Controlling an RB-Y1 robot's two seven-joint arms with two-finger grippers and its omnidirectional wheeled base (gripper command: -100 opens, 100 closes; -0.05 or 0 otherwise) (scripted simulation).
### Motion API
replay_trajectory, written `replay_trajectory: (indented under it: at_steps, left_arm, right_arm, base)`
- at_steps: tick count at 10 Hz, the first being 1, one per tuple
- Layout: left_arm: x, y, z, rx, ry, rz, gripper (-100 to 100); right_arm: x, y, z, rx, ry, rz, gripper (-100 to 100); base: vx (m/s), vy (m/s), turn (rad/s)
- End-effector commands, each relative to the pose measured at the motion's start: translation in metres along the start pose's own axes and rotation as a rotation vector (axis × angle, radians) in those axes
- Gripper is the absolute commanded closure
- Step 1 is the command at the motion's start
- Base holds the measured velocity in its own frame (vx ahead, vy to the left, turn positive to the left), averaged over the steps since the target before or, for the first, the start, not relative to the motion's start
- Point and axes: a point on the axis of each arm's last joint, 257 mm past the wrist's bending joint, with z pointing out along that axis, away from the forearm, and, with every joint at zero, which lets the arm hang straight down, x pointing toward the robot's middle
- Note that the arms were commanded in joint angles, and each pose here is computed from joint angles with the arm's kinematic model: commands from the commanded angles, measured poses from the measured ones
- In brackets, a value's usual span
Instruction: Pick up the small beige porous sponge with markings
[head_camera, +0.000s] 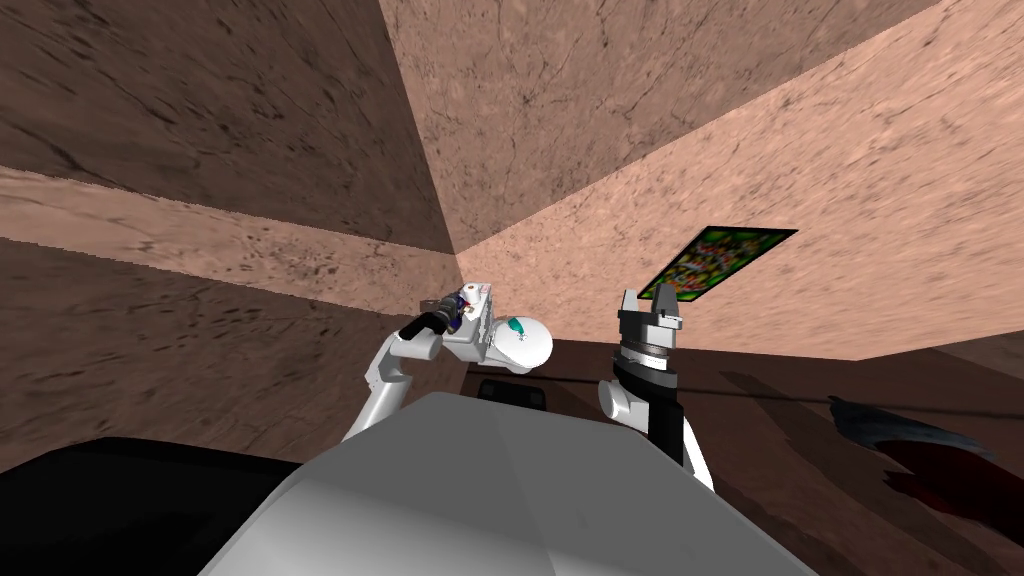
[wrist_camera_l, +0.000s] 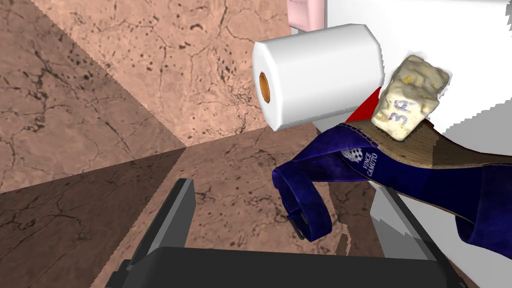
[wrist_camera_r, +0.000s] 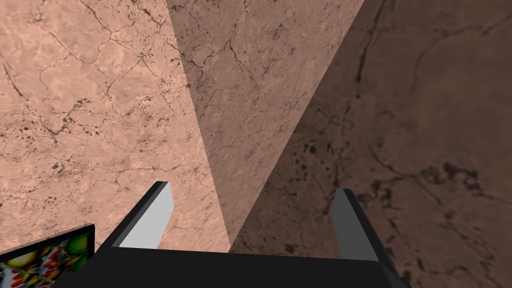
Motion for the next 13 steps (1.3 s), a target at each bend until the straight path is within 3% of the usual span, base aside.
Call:
replay_trajectory:
  at_steps: [1, 6, 13]
  left_arm:
    - [-0.002, 0.011, 0.002, -0.049, 0.001, 0.001, -100]
    - [-0.002, 0.035, 0.006, -0.148, 0.003, 0.005, -100]
    - [-0.006, 0.081, 0.009, -0.341, 0.002, 0.022, -100]
  right_arm:
    - [0.0, 0.0, 0.0, 0.0, 0.0, 0.0, 0]
    - [0.0, 0.0, 0.0, 0.0, 0.0, 0.0, 0]
    - [0.0, 0.0, 0.0, 0.0, 0.0, 0.0, 0]
  base:
    - [0.034, -0.008, -0.032]
    - [0.026, -0.007, -0.027]
    - [0.028, -0.007, -0.037]
